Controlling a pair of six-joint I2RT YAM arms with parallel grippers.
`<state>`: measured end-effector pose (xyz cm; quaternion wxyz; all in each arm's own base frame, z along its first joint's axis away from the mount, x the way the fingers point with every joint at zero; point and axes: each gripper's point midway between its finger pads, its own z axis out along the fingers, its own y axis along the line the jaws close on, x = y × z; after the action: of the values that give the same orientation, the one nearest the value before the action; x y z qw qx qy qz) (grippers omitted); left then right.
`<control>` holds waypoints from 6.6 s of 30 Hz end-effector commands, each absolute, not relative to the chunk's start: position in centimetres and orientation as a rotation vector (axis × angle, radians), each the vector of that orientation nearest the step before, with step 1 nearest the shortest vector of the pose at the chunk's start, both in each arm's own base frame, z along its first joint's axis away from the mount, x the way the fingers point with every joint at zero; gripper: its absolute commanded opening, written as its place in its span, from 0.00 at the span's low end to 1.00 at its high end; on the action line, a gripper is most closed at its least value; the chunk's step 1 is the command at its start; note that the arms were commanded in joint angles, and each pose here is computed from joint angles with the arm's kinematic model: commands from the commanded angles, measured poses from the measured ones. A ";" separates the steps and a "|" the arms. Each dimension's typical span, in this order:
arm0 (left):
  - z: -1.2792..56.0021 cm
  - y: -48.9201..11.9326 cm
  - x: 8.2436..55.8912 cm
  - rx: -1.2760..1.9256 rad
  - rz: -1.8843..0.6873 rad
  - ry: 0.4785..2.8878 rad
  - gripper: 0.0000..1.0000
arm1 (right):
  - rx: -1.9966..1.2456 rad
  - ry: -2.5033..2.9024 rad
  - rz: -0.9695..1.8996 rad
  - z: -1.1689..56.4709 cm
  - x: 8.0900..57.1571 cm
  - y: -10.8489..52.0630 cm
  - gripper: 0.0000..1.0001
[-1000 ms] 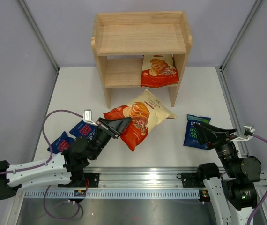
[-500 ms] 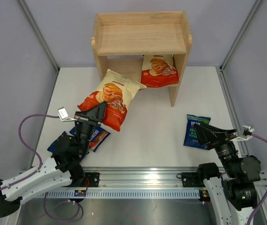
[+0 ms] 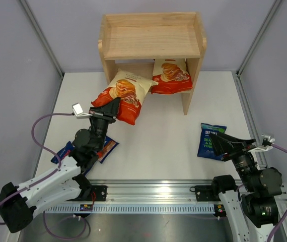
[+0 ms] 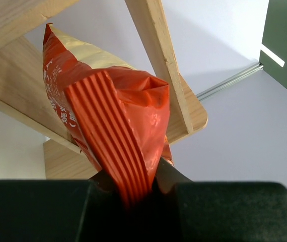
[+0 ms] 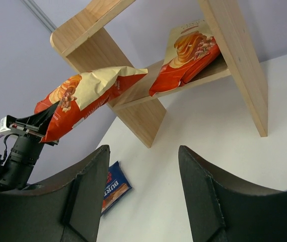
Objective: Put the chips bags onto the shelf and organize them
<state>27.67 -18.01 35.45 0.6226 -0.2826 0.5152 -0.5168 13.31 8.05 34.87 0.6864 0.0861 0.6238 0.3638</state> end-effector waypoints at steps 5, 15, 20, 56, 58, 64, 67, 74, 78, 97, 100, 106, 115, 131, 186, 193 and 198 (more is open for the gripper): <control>43.0 -16.9 27.2 -0.685 -1.341 0.894 0.11 | 0.155 1.385 0.810 36.1 13.7 8.4 0.64; 43.8 -17.6 30.0 -0.716 -1.273 0.821 0.11 | 0.143 1.377 0.851 37.0 13.5 8.9 0.64; 43.5 -18.0 31.7 -0.740 -1.229 0.789 0.11 | 0.138 1.376 0.907 38.1 12.7 9.5 0.63; 44.4 -19.0 37.3 -0.751 -1.014 0.597 0.04 | -0.034 1.433 1.044 38.8 11.0 12.0 0.63; 44.9 -18.7 36.9 -0.738 -1.004 0.593 0.03 | -0.033 1.440 1.046 38.5 11.2 12.1 0.63; 45.9 -16.9 35.6 -0.726 -0.962 0.574 0.01 | -0.045 1.448 1.067 38.4 11.6 12.7 0.63; 45.6 -15.9 35.6 -0.728 -0.937 0.573 0.01 | -0.040 1.460 1.085 38.2 12.0 13.0 0.63; 43.9 -15.7 37.6 -0.740 -0.956 0.582 0.02 | -0.041 1.465 1.118 38.1 12.2 13.5 0.63; 42.7 -16.5 38.9 -0.738 -0.925 0.614 0.02 | -0.048 1.465 1.115 38.2 12.3 13.6 0.63; 38.6 -21.9 38.7 -0.648 -0.948 0.763 0.00 | -0.062 1.459 1.113 38.3 12.2 13.7 0.63; 38.4 -22.3 38.2 -0.644 -0.965 0.772 0.00 | -0.059 1.462 1.119 38.3 12.1 13.7 0.63; 38.2 -21.4 37.8 -0.669 -0.930 0.776 0.01 | -0.061 1.467 1.127 38.3 12.0 13.8 0.62; 38.2 -19.8 39.2 -0.698 -0.876 0.756 0.01 | -0.053 1.476 1.136 37.6 12.7 14.1 0.62; 37.6 -19.8 42.6 -0.771 -0.750 0.763 0.08 | -0.047 1.492 1.127 37.0 13.2 14.2 0.62; 26.5 -22.4 46.2 -0.802 -0.474 1.487 0.22 | -0.033 1.439 1.157 38.8 10.1 13.0 0.62; 25.1 -22.0 45.7 -0.772 -0.446 1.502 0.15 | -0.032 1.438 1.156 38.8 10.1 13.0 0.62; 24.9 -22.4 45.9 -0.669 -0.411 1.514 0.14 | -0.034 1.434 1.161 38.8 9.9 13.0 0.62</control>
<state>45.69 -22.90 26.41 0.6471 -0.3324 0.6495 -0.2211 11.02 13.19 37.27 0.5904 -0.0028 0.6389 0.4932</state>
